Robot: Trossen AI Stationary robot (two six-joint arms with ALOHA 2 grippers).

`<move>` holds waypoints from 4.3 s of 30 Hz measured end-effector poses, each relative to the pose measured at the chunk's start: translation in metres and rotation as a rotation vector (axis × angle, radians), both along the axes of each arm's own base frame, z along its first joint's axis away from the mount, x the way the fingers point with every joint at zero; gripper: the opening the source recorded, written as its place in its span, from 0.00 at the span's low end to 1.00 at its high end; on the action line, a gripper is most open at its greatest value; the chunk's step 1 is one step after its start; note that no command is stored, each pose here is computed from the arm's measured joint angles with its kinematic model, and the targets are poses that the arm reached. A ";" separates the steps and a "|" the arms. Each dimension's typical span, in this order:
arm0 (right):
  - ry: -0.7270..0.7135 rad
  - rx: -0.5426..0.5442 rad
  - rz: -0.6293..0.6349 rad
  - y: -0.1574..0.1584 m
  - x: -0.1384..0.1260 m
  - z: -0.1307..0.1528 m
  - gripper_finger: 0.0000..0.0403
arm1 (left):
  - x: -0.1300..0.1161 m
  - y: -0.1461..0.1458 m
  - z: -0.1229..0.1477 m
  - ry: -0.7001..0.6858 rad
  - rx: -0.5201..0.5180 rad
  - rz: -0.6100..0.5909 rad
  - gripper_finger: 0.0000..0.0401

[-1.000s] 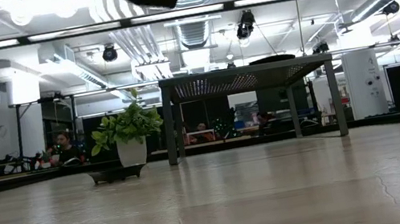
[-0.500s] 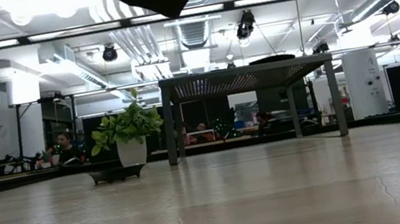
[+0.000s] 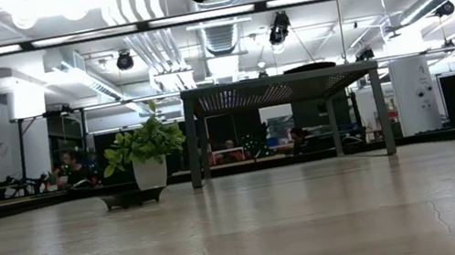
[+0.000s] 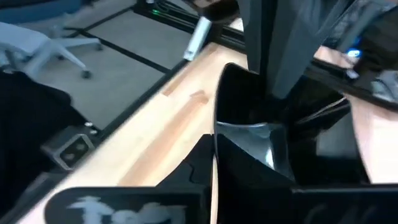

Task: Pick & Place Mini shaped plates
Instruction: Stack the distorted square plate on top of the other distorted square plate on the shelf, then stack the square plate on top of the other square plate on the shelf

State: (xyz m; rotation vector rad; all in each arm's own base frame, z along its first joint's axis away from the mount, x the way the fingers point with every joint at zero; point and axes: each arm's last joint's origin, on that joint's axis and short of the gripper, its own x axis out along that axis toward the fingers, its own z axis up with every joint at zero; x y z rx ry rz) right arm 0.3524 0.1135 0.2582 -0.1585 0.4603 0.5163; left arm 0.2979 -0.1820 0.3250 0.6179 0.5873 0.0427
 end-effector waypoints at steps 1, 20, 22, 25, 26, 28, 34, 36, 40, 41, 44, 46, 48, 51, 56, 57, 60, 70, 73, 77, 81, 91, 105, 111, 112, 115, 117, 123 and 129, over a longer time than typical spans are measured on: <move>-0.006 -0.014 -0.013 -0.001 0.000 0.000 0.02 | 0.000 0.000 0.002 -0.015 -0.002 0.019 0.05; 0.094 -0.491 -0.451 -0.039 -0.031 0.015 0.02 | 0.003 0.006 0.010 -0.326 -0.267 0.399 0.38; 0.102 -0.510 -0.494 -0.048 -0.038 0.022 0.02 | 0.005 0.005 0.004 -0.345 -0.293 0.405 0.37; 0.106 -0.511 -0.613 -0.066 -0.051 0.038 0.02 | 0.007 0.004 -0.004 -0.419 -0.327 0.430 0.36; 0.106 -0.501 -0.666 -0.074 -0.056 0.043 0.02 | 0.008 0.004 -0.007 -0.454 -0.350 0.437 0.36; 0.117 -0.475 -0.763 -0.089 -0.067 0.053 0.02 | 0.011 0.004 -0.012 -0.504 -0.367 0.434 0.35; 0.077 -0.331 -1.009 -0.140 -0.099 0.082 0.02 | 0.015 0.012 -0.021 -0.672 -0.348 0.369 0.35; 0.090 -0.322 -1.021 -0.155 -0.105 0.085 0.02 | 0.014 0.015 -0.021 -0.730 -0.351 0.339 0.35; 0.170 -0.277 -1.065 -0.185 -0.109 0.085 0.02 | 0.010 0.018 -0.024 -0.799 -0.352 0.295 0.35; 0.186 -0.275 -1.091 -0.193 -0.109 0.085 0.02 | 0.009 0.019 -0.025 -0.808 -0.357 0.289 0.35; 0.219 -0.282 -1.147 -0.214 -0.106 0.087 0.02 | 0.009 0.019 -0.024 -0.808 -0.344 0.280 0.35; 0.242 -0.263 -1.152 -0.226 -0.102 0.089 0.02 | 0.009 0.019 -0.024 -0.808 -0.342 0.278 0.35; 0.285 -0.254 -1.117 -0.236 -0.098 0.088 0.02 | 0.009 0.019 -0.024 -0.808 -0.340 0.277 0.35; 0.351 -0.282 -1.091 -0.249 -0.089 0.083 0.02 | 0.009 0.019 -0.024 -0.803 -0.326 0.273 0.36; 0.438 -0.298 -1.122 -0.265 -0.079 0.072 0.02 | 0.009 0.018 -0.025 -0.797 -0.320 0.272 0.36; 0.459 -0.322 -1.144 -0.268 -0.078 0.071 0.02 | 0.009 0.018 -0.025 -0.796 -0.320 0.271 0.36; 0.504 -0.398 -1.198 -0.274 -0.075 0.067 0.02 | 0.009 0.018 -0.025 -0.796 -0.321 0.270 0.36; 0.547 -0.416 -1.187 -0.280 -0.069 0.056 0.02 | 0.009 0.018 -0.025 -0.797 -0.322 0.270 0.36; 0.548 -0.410 -1.197 -0.281 -0.069 0.055 0.02 | 0.009 0.018 -0.025 -0.797 -0.322 0.270 0.36; 0.543 -0.410 -1.197 -0.281 -0.070 0.057 0.02 | 0.009 0.018 -0.025 -0.797 -0.322 0.270 0.36; 0.543 -0.409 -1.197 -0.281 -0.070 0.057 0.04 | 0.009 0.018 -0.025 -0.796 -0.322 0.270 0.36; 0.538 -0.375 -1.190 -0.280 -0.070 0.056 0.24 | 0.009 0.018 -0.025 -0.792 -0.318 0.269 0.36; 0.463 -0.163 -1.103 -0.255 -0.080 0.078 0.44 | 0.010 0.018 -0.031 -0.746 -0.285 0.279 0.36; 0.421 -0.104 -0.990 -0.226 -0.082 0.091 0.42 | 0.011 0.020 -0.034 -0.725 -0.277 0.323 0.36; 0.413 -0.107 -0.977 -0.221 -0.082 0.093 0.42 | 0.011 0.021 -0.034 -0.730 -0.284 0.340 0.36; 0.392 -0.109 -0.937 -0.207 -0.082 0.097 0.41 | 0.011 0.023 -0.036 -0.737 -0.288 0.404 0.36; 0.381 -0.098 -0.919 -0.198 -0.082 0.099 0.40 | 0.010 0.024 -0.038 -0.727 -0.267 0.453 0.35; 0.388 -0.091 -0.850 -0.171 -0.079 0.093 0.37 | 0.010 0.034 -0.047 -0.693 -0.184 0.630 0.36; 0.444 -0.086 -0.798 -0.149 -0.077 0.073 0.35 | 0.011 0.039 -0.058 -0.663 -0.187 0.669 0.35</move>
